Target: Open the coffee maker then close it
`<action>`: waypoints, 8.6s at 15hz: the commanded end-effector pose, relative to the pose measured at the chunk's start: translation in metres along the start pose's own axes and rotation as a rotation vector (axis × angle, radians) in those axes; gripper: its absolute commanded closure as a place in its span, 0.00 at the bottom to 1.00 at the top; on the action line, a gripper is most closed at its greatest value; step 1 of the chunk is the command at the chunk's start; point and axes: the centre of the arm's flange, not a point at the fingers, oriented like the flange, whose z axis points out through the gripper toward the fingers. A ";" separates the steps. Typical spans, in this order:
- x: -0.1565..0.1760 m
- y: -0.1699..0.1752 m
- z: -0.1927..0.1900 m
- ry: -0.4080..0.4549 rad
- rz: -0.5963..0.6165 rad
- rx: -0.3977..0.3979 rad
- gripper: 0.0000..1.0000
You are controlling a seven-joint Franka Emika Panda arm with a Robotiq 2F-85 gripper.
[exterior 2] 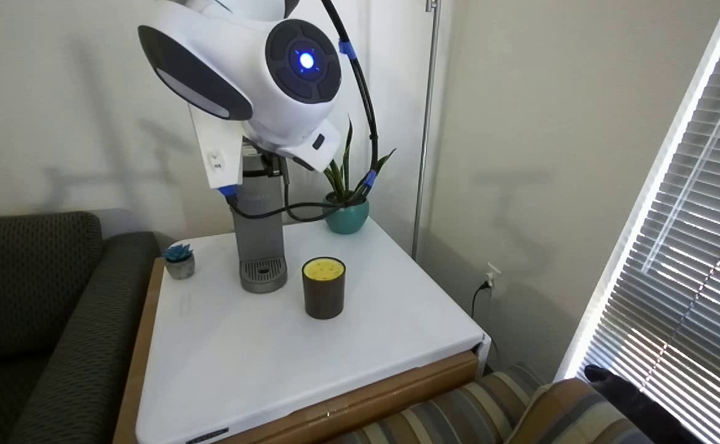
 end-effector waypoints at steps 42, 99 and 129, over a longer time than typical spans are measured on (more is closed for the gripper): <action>0.004 0.006 0.002 -0.031 0.090 0.066 1.00; 0.052 -0.078 0.031 -0.179 -0.087 0.079 1.00; 0.075 -0.109 0.023 -0.190 -0.215 0.029 1.00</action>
